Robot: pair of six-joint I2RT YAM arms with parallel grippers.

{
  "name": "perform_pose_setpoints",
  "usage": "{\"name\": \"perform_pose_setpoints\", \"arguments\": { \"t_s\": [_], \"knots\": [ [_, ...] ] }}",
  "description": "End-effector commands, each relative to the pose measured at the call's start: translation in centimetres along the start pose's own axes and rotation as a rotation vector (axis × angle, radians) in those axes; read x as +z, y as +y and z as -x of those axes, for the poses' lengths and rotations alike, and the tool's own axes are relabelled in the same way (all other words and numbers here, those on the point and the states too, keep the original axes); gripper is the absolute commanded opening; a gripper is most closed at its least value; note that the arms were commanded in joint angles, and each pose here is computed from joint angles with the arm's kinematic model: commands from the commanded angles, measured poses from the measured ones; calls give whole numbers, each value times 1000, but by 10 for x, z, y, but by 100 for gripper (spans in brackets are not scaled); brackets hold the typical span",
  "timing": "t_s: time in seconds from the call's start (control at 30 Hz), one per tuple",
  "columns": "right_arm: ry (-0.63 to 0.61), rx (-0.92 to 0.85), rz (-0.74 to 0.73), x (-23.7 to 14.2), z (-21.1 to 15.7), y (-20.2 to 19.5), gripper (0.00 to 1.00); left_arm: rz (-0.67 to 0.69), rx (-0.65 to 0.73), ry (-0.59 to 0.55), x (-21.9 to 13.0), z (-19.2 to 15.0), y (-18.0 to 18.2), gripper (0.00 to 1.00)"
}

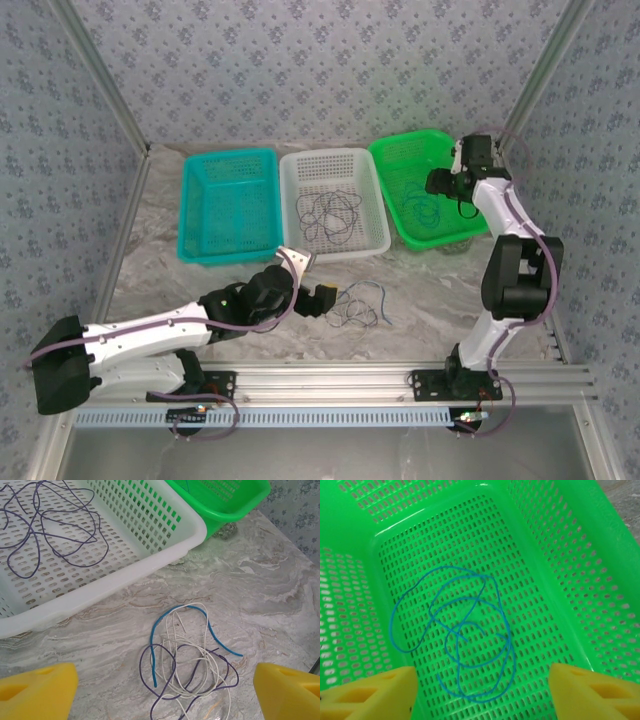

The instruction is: Untangle the cables

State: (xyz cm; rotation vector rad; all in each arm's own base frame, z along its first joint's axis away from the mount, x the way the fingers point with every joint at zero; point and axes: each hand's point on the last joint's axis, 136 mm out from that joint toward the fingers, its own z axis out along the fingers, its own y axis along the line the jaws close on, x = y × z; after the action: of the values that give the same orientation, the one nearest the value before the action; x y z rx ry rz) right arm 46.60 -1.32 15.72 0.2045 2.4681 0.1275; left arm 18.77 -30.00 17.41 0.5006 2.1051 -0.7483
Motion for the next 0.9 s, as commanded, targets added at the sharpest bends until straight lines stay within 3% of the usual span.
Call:
{"name": "perform_pose_setpoints", "arguments": {
  "t_s": [0.0, 0.23, 0.6, 0.87],
  "knots": [
    [-99, -2, 52, -37, 14, 16, 73, 15, -4, -3, 0, -1, 4, 91],
    [-160, -31, 141, -80, -9, 52, 75, -2, -2, 35, 12, -7, -3, 91],
    [21, -140, 334, -98, -155, 123, 67, 46, -53, 89, 25, -22, 4, 89],
    [84, -139, 445, -108, -221, 162, 63, 90, -58, 11, 14, -9, 17, 90]
  ]
}}
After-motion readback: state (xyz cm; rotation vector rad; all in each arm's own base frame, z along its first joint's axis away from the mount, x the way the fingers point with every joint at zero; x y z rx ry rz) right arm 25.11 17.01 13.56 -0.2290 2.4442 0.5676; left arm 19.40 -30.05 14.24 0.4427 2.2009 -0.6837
